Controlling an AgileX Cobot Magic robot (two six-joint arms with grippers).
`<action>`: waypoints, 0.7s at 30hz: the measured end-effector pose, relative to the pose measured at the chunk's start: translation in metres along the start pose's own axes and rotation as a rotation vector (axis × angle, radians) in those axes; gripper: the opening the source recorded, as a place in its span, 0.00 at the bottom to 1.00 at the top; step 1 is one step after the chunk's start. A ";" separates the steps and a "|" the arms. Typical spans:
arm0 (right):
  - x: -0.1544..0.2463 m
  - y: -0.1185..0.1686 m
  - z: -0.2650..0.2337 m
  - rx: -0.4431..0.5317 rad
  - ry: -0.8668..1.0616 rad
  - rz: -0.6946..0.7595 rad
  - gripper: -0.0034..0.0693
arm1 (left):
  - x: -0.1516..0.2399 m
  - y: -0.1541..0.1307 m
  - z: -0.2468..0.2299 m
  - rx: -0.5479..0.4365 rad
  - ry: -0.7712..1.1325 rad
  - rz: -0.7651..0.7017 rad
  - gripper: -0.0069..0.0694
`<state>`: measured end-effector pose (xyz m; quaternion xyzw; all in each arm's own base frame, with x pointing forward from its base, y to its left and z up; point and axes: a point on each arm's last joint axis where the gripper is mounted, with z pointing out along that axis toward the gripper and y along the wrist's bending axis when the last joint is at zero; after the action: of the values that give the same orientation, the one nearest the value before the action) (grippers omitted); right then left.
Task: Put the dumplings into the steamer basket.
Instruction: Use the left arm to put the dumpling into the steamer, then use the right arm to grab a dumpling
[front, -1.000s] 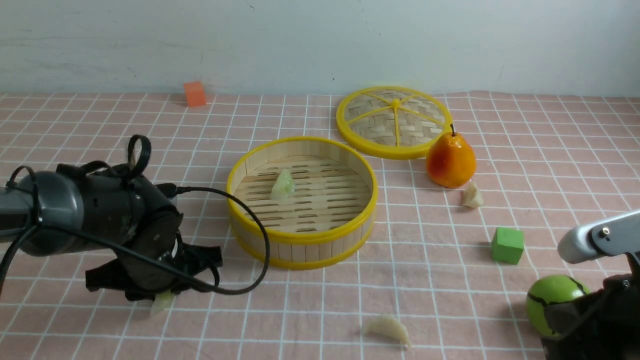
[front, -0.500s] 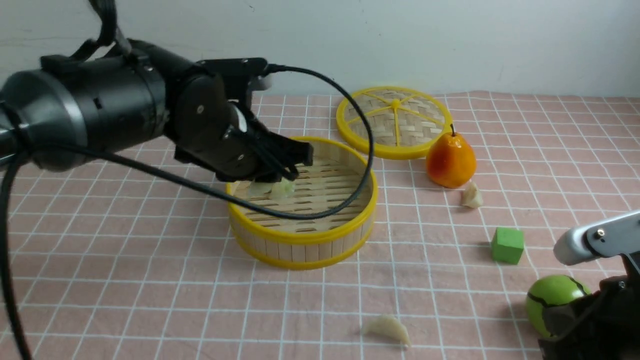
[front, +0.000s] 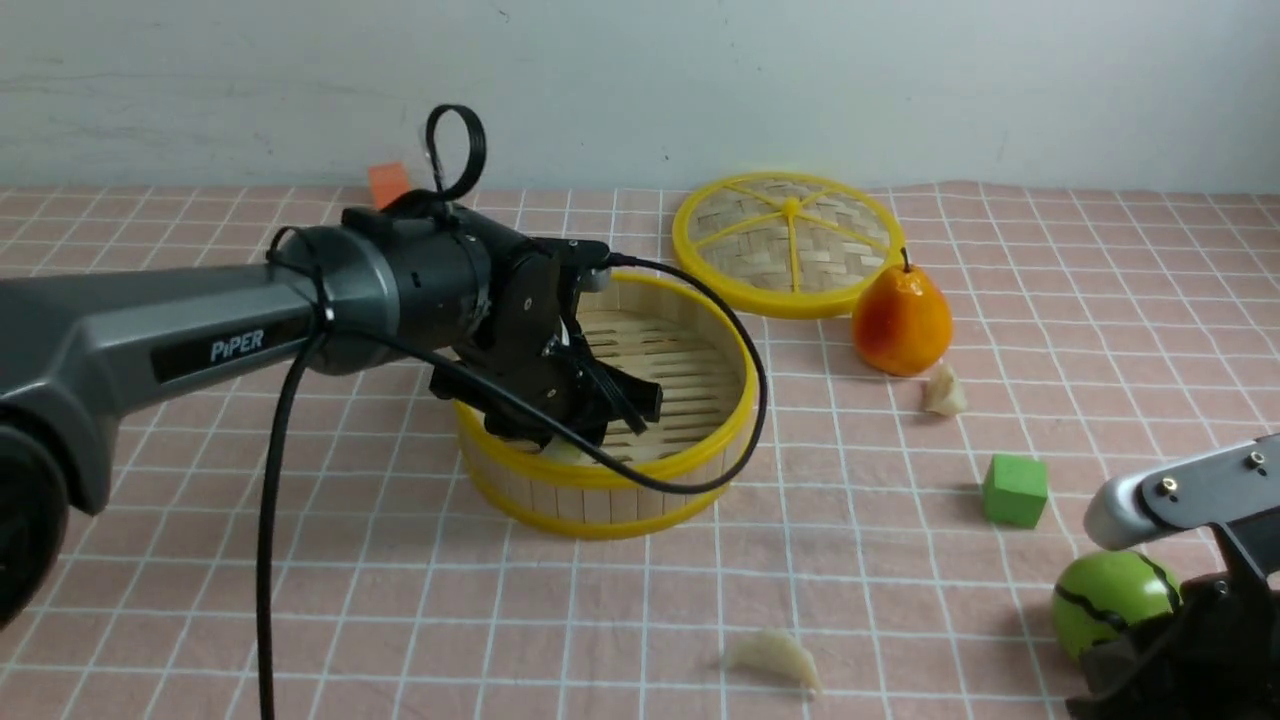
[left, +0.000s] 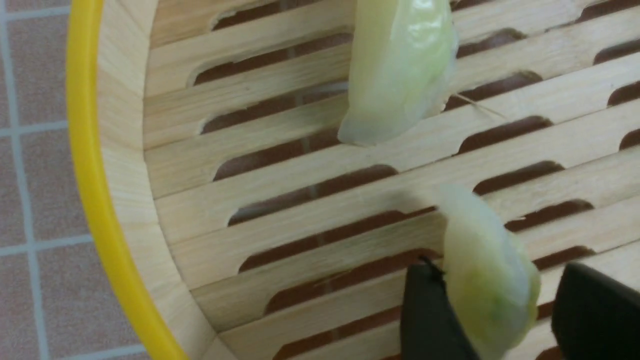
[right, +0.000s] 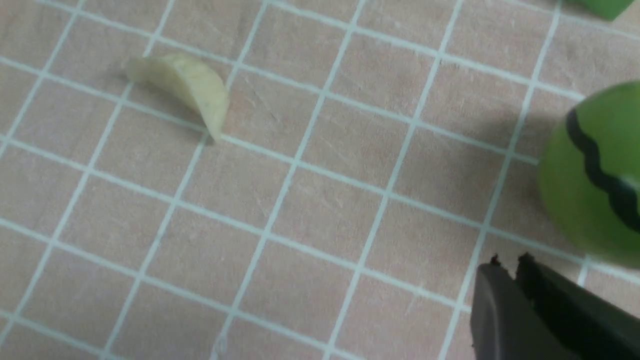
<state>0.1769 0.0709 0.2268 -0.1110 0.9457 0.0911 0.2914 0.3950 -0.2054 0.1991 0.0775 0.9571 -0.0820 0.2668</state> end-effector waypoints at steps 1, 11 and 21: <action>0.001 0.000 0.000 0.001 0.009 0.002 0.14 | 0.000 0.000 -0.001 0.000 -0.001 -0.002 0.57; -0.072 0.001 -0.002 0.085 0.040 -0.020 0.51 | -0.031 0.005 -0.194 0.070 -0.289 -0.036 0.50; -0.162 -0.057 0.089 0.164 0.019 0.236 0.59 | 0.069 0.049 -0.314 0.065 -0.449 -0.021 0.17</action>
<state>0.3697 0.0627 0.2413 0.0244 0.9592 0.0463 0.2778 0.1901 -0.0883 0.4223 0.0558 0.8714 -0.1306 0.4695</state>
